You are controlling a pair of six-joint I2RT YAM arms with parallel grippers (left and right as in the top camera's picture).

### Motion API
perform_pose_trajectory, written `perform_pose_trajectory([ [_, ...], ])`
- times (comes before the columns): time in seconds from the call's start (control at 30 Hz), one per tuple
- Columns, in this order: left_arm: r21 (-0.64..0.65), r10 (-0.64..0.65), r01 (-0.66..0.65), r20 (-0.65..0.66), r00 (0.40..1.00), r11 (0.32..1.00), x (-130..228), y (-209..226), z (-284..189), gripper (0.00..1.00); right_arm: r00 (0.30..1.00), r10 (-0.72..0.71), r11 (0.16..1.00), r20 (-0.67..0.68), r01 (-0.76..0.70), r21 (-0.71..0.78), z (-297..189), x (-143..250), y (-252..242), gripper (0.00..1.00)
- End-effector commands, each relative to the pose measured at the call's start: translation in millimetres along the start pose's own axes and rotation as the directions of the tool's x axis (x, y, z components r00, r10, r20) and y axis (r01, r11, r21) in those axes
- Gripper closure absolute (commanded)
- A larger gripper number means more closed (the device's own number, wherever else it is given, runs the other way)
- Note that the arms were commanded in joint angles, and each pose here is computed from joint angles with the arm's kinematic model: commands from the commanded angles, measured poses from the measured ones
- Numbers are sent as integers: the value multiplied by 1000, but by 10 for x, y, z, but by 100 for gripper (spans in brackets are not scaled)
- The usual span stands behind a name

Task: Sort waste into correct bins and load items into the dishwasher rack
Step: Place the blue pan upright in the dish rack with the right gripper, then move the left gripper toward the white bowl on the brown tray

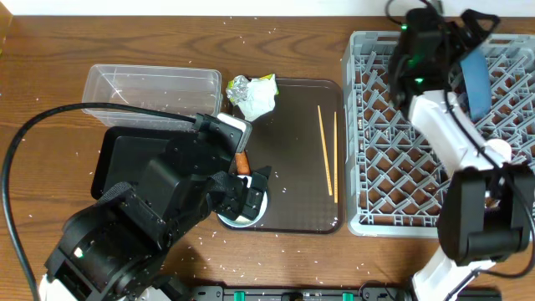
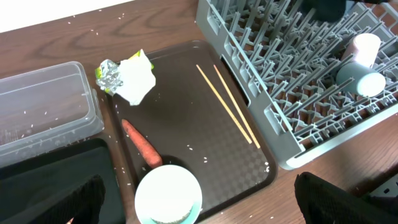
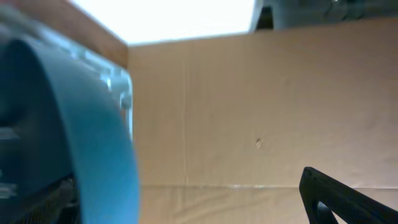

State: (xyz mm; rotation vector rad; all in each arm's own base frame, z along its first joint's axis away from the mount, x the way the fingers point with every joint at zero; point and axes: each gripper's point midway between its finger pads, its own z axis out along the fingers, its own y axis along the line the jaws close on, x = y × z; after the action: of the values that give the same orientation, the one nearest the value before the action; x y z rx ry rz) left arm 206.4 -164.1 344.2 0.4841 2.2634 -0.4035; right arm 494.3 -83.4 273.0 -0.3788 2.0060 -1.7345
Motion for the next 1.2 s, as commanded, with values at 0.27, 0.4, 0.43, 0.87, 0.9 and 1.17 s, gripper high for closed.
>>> perform_pose_trajectory([
  [0.27, 9, 13, -14, 20, 1000, 1000, -23, 0, -87, 2, 995, 68, 997, 79, -69, 22, -602, -156, -361, 1],
  [0.4, 4, 12, -12, 33, 999, 1000, -12, 24, -152, 2, 993, 98, 995, 59, -99, 12, -605, -110, -309, 1],
  [0.43, -6, 12, -12, 38, 999, 1000, -12, 46, -169, 2, 992, 115, 993, 56, -116, 11, -613, -105, -303, 1],
  [0.87, -154, -2, 33, 200, 980, 988, -59, 416, -643, 2, 961, 135, 984, 241, -101, -146, -1479, -453, 182, 1],
  [0.9, -165, -2, 37, 206, 979, 986, -48, 446, -676, 2, 954, 150, 980, 261, -108, -168, -1603, -481, 238, 1],
  [1.17, -292, -106, 167, 215, 971, 942, 136, 748, -812, 2, 883, 277, 665, 379, 109, -739, -2970, -432, 1417, 1],
])
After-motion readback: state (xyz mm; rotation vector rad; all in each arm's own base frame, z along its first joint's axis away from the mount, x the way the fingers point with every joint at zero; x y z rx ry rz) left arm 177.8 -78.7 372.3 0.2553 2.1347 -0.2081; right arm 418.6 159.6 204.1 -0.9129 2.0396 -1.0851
